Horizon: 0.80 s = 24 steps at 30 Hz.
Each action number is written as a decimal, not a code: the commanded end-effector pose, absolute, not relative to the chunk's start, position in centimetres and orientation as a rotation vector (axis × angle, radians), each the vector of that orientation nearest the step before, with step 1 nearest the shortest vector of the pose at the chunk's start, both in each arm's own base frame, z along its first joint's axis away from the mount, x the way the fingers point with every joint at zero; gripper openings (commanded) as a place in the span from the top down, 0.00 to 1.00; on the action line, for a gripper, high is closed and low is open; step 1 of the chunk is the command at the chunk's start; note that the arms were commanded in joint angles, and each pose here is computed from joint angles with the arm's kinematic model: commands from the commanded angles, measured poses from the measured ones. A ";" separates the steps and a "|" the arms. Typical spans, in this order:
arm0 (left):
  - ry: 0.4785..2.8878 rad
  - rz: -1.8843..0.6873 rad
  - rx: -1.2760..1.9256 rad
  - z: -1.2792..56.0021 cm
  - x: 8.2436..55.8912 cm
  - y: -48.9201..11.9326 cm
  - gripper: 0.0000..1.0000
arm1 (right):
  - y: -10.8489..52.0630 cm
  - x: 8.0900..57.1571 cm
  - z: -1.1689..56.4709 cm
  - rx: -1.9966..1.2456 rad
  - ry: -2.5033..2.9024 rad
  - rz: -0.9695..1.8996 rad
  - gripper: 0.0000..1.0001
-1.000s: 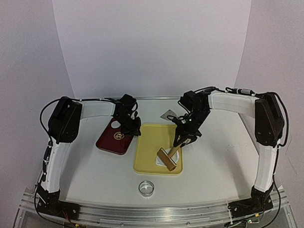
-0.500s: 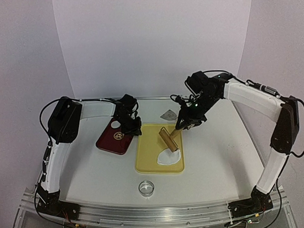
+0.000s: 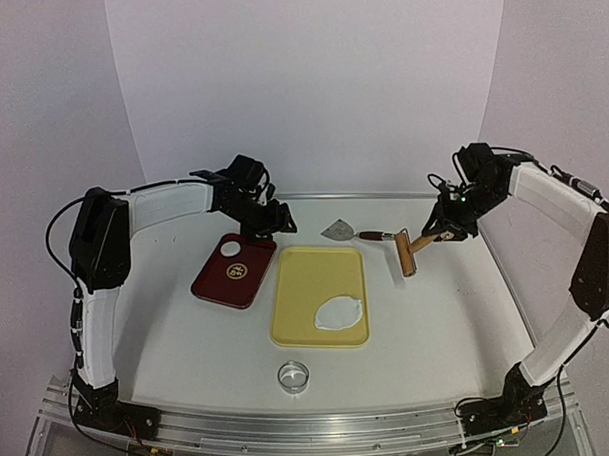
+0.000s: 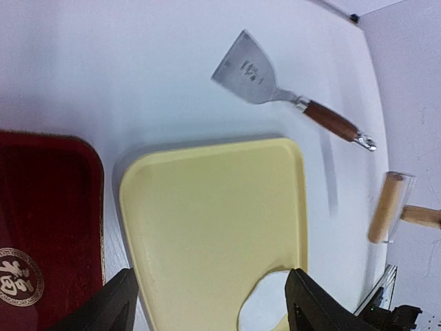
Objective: Roll out the dumpling wrappers from the dough
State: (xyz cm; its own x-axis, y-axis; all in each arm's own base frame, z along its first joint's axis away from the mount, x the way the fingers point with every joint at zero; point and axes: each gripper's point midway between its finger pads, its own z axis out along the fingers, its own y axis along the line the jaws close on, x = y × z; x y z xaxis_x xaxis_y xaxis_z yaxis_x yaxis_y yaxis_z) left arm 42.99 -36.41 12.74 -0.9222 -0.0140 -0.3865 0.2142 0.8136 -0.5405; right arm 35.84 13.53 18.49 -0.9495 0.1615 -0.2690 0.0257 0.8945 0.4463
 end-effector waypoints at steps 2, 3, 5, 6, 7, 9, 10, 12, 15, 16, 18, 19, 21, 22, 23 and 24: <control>2.456 -0.892 0.190 19.7 41.8 -35.3 0.21 | 13.7 35.7 17.5 0.228 2.621 1.079 1.00; 2.472 -0.877 0.181 19.1 41.4 -34.7 0.20 | 13.6 35.6 16.7 0.246 2.622 1.120 1.00; 2.512 -0.854 0.155 17.6 40.1 -33.4 0.20 | 13.6 35.2 15.6 0.251 2.628 1.201 1.00; 2.515 -0.856 0.143 17.4 39.6 -33.0 0.19 | 13.6 35.0 14.9 0.254 2.642 1.214 1.00; 2.529 -0.855 0.132 16.9 39.0 -32.5 0.19 | 13.5 34.9 14.1 0.261 2.659 1.215 0.99; 2.530 -0.858 0.105 16.8 37.9 -31.6 0.19 | 12.8 34.7 12.6 0.301 2.695 1.182 0.99; 2.540 -0.850 0.097 16.5 37.4 -31.1 0.19 | 12.4 34.6 11.7 0.328 2.717 1.159 0.99; 2.554 -0.832 0.083 16.2 36.5 -30.3 0.18 | 11.7 34.5 10.2 0.355 2.754 1.096 0.98; 2.565 -0.807 0.071 16.1 35.6 -29.3 0.18 | 10.6 34.3 8.1 0.371 2.811 0.984 0.93; 2.567 -0.802 0.067 16.1 35.3 -29.0 0.18 | 10.2 34.2 7.5 0.367 2.831 0.936 0.92; 2.574 -0.795 0.064 15.9 34.8 -28.7 0.18 | 9.3 34.0 6.4 0.349 2.873 0.838 0.92; 2.580 -0.792 0.064 15.7 34.6 -28.5 0.18 | 8.7 33.8 5.9 0.340 2.893 0.786 0.90; 2.586 -0.788 0.062 15.5 34.2 -28.3 0.18 | 7.6 33.7 5.2 0.323 2.928 0.671 0.84; 2.589 -0.784 0.061 15.4 34.1 -28.1 0.18 | 6.9 33.5 4.8 0.319 2.946 0.605 0.79; 2.590 -0.780 0.058 15.4 34.0 -28.0 0.18 | 6.2 33.4 4.4 0.320 2.960 0.536 0.74; 2.589 -0.777 0.055 15.5 33.9 -27.9 0.18 | 5.7 33.4 4.2 0.320 2.966 0.489 0.70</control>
State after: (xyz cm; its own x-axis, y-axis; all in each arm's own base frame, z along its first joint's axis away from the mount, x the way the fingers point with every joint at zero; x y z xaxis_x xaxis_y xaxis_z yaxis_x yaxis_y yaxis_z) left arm 34.07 -28.69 14.23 -0.9184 -0.0577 -0.3914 0.1675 0.8395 -0.5168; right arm 33.81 10.71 8.08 -0.9646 0.2623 -0.0257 0.1902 0.7602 0.6212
